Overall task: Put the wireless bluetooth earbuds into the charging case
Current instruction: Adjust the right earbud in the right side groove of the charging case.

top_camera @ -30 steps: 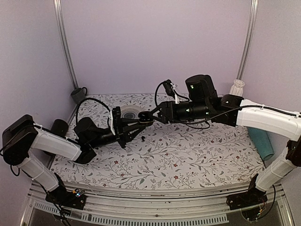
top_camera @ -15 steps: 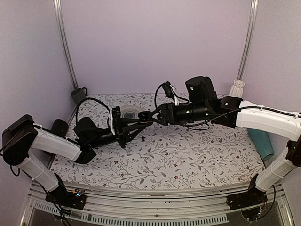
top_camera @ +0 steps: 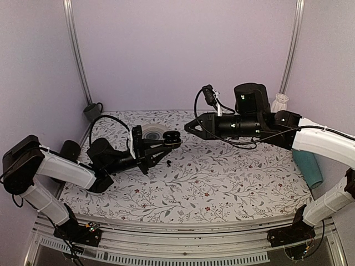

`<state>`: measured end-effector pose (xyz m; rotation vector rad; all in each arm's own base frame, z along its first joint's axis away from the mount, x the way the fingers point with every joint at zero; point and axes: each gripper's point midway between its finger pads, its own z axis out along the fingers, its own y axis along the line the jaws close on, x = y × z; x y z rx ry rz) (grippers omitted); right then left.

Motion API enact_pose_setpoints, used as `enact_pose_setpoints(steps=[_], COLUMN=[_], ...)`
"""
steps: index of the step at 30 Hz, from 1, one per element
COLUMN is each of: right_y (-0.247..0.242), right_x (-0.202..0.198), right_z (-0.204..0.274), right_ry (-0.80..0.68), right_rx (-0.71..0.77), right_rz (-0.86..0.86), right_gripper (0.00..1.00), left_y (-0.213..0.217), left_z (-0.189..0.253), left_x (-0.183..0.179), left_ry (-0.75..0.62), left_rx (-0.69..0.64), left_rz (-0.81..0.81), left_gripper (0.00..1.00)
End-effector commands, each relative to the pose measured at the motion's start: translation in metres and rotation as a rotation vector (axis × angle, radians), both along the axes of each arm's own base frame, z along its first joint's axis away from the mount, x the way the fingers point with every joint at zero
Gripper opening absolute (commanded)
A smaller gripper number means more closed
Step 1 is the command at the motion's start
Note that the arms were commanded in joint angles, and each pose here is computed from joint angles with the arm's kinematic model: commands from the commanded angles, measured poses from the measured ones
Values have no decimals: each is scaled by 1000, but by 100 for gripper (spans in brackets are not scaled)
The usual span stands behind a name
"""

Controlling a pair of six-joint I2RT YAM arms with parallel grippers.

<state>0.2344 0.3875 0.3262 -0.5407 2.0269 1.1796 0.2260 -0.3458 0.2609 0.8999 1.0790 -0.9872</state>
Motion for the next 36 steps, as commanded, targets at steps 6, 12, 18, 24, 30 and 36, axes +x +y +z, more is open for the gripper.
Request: enact_pose_setpoints(steps=[6,12,18,24,30,36], right_y=[21,24,28,34,39,41], right_x=[-6,-4,-5,-9,-12,-13], right_z=[-1,-4,-7,-9,-13,-18], right_ry=[-5,0,5,8,11,13], right_rx=[-29,-53,-73,-81,-102,-135], right_rz=[61,64,72,97,116,130], right_gripper=[22,14,9,8,7,7], left_y=[2,2,2,1,0,1], left_z=[14,14,15,15,14,15], left_x=[-5,-6,-6,-6,-7,-9], left_ry=[-25,-24,-27,-29,-29,-36], left_rx=[-29,-25,-22,-19,-15,-9], left_rz=[-22,-25,-28,-30,-36,-46], left_gripper=[0,0,0,0,0,0])
